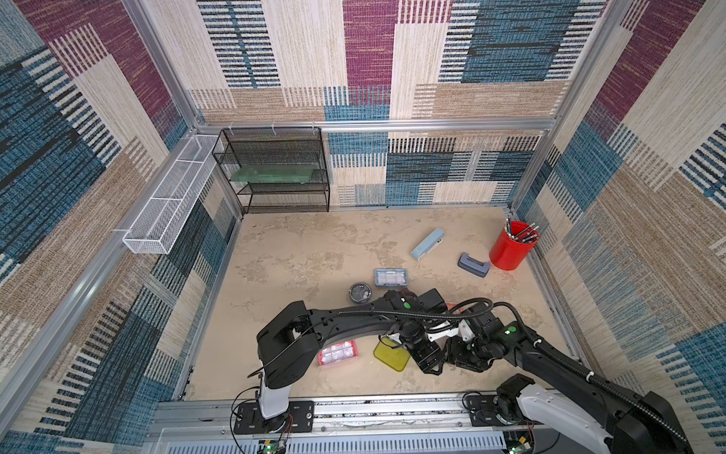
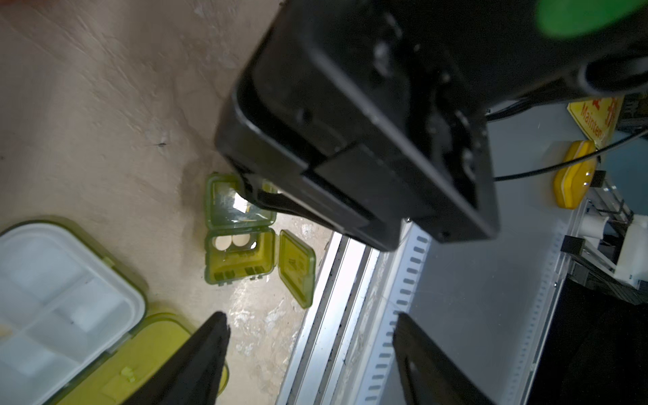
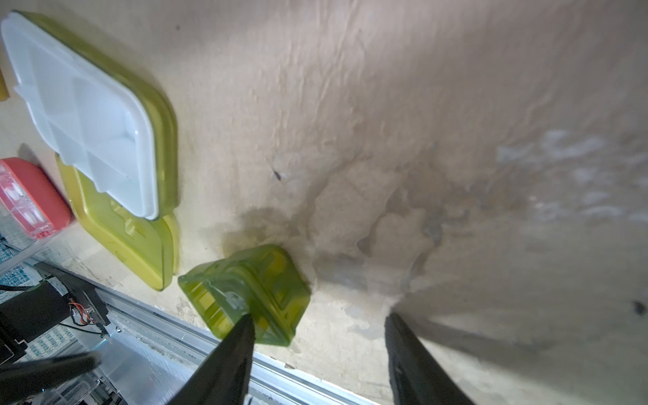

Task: Close pillboxes
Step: Close the lid on the pillbox.

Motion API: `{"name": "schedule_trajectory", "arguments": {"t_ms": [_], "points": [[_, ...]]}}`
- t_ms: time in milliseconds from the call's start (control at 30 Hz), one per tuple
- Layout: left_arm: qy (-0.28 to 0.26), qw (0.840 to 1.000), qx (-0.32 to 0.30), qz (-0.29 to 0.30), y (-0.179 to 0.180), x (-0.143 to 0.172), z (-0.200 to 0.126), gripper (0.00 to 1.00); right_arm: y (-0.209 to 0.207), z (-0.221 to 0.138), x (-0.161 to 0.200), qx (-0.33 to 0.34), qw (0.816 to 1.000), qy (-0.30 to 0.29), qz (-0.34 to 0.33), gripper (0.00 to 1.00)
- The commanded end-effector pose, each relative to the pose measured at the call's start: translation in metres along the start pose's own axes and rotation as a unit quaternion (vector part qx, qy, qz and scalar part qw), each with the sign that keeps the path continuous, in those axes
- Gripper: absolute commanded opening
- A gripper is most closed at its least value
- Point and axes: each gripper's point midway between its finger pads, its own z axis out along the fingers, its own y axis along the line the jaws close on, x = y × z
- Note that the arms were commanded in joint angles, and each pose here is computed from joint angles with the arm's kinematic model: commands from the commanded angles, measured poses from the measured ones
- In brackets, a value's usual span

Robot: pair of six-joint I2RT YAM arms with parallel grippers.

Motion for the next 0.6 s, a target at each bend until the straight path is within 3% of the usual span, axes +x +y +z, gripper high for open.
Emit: {"name": "schedule_trajectory", "arguments": {"t_ms": [0,267,567], "points": [[0.010,1.000,-0.010,0.008,0.005,0.004,0.006,0.77,-0.003,0.000,0.002,0.005,1.000,0.001,0.000,0.62],[0.024,0.998,-0.064,-0.016,0.027,0.012,0.011,0.70,-0.002,0.000,0.003,0.003,1.000,0.001,-0.004,0.62],[0.036,0.995,-0.084,-0.030,0.038,0.010,0.020,0.66,0.001,0.000,0.000,-0.001,1.000,-0.001,-0.006,0.62]]}}
